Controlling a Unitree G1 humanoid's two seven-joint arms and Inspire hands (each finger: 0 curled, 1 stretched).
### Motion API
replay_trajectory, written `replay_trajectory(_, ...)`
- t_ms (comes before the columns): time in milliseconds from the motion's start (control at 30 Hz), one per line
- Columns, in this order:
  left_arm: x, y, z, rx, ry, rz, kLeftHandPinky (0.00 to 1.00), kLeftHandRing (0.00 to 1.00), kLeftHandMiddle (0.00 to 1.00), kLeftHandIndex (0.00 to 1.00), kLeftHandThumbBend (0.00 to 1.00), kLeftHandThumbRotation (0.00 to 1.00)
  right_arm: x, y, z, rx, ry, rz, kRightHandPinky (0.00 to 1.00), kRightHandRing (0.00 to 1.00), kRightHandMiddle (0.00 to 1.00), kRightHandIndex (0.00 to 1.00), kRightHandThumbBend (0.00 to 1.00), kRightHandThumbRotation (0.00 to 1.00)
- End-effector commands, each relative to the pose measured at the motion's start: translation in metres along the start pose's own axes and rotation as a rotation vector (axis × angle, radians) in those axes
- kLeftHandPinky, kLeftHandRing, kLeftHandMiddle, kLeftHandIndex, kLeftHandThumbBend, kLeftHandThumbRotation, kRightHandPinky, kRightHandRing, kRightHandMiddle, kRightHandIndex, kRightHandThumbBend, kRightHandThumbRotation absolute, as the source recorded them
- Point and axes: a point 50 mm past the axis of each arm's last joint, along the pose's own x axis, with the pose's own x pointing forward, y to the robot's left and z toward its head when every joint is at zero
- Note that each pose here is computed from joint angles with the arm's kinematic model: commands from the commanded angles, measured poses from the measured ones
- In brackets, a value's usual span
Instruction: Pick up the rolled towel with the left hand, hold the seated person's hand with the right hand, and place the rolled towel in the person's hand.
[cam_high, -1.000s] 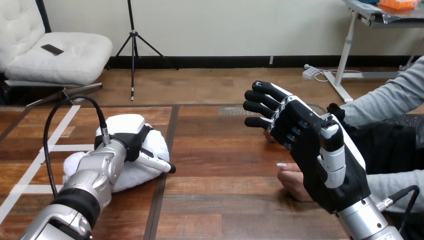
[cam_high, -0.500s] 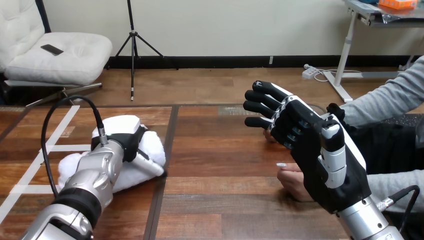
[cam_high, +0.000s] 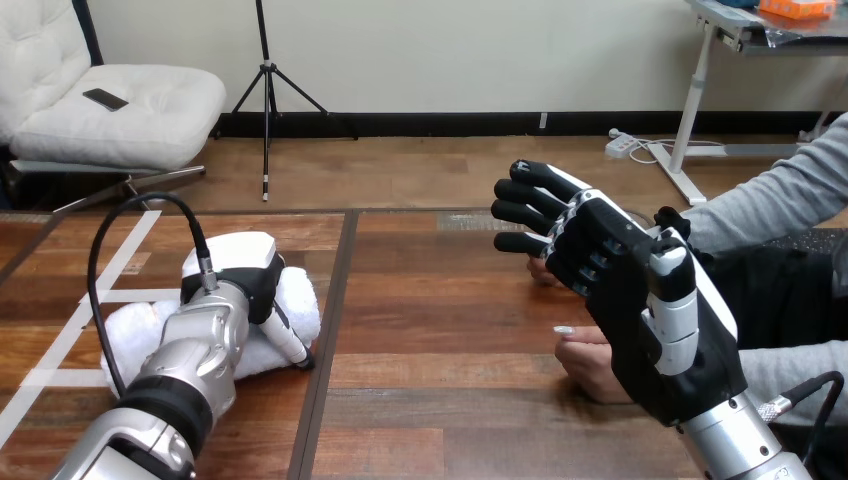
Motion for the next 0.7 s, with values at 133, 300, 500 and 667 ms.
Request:
replay_trajectory(133, 0.0011, 0.0301, 0.0101, -0.015, -0.017, 0.132, 0.31, 0.44, 0.53, 0.62, 0.84, 0.01, 0.0129, -0.0054, 0.0178, -0.039, -0.093, 0.011, 0.80, 0.85, 0.85, 0.85, 0.89, 1.00)
replay_trajectory(300, 0.0009, 0.0297, 0.0095, -0.051, -0.017, 0.152, 0.21, 0.31, 0.40, 0.49, 0.76, 0.00, 0.0127, -0.0052, 0.0181, -0.039, -0.096, 0.010, 0.80, 0.85, 0.85, 0.85, 0.89, 1.00)
replay_trajectory(500, 0.0008, 0.0299, 0.0097, -0.065, -0.013, 0.166, 0.23, 0.33, 0.41, 0.44, 0.73, 0.00, 0.0128, -0.0055, 0.0181, -0.040, -0.097, 0.008, 0.80, 0.85, 0.85, 0.85, 0.89, 1.00)
replay_trajectory(667, 0.0006, 0.0299, 0.0091, -0.069, -0.018, 0.175, 0.27, 0.37, 0.45, 0.43, 0.74, 0.00, 0.0124, -0.0053, 0.0181, -0.042, -0.097, 0.008, 0.80, 0.85, 0.85, 0.85, 0.88, 1.00)
